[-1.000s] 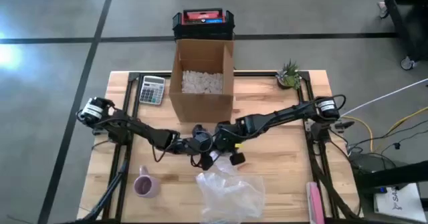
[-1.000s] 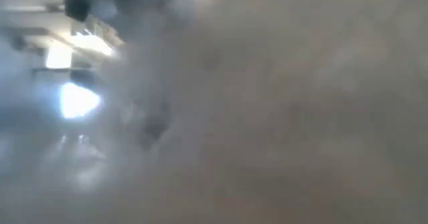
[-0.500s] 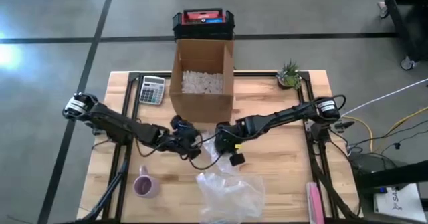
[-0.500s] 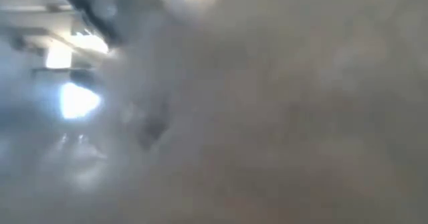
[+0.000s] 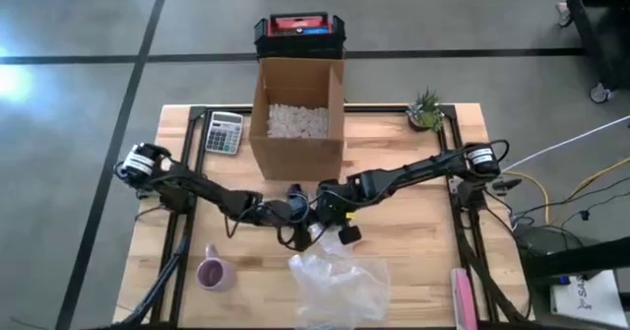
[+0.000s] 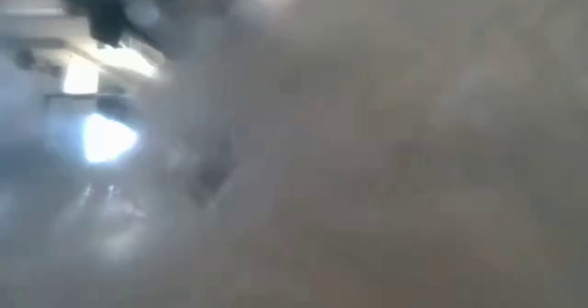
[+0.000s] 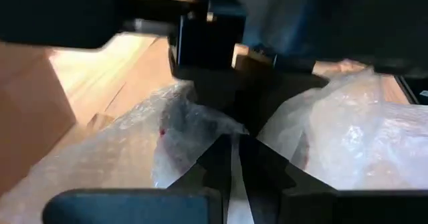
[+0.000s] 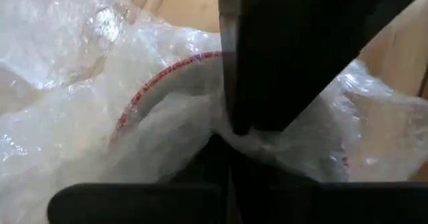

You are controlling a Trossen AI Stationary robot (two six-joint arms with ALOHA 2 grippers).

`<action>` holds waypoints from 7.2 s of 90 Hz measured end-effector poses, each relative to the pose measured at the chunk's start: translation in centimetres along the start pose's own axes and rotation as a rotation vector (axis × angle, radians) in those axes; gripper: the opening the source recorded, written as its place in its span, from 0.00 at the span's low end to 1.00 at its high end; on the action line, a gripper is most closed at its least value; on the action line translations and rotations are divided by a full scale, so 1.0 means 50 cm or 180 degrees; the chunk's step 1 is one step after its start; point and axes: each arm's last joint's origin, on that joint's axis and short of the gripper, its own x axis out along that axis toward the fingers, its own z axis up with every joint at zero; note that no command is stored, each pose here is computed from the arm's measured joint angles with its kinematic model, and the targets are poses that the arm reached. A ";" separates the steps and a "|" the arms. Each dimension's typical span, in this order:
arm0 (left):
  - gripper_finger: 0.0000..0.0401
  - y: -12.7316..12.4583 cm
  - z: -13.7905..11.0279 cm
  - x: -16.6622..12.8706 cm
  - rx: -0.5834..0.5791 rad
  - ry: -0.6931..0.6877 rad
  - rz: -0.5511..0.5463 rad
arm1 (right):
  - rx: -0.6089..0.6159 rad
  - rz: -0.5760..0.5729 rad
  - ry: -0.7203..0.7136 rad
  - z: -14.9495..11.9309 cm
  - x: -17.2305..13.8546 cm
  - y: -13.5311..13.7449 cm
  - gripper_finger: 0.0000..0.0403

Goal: Wrap mug
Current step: Wrap the white mug with the bubble wrap

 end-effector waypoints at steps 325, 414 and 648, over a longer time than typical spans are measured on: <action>0.05 -0.021 0.024 0.004 -0.0015 -0.0052 0.0003 | -0.0179 -0.0304 -0.0107 0.027 -0.049 0.011 0.00; 0.05 -0.015 0.070 -0.060 0.0331 0.0653 0.0490 | -0.0366 -0.0228 0.0081 -0.001 0.043 0.008 0.00; 0.05 -0.035 0.030 -0.056 -0.0182 0.0676 0.0147 | -0.0288 -0.0118 -0.0338 -0.032 -0.061 0.044 0.00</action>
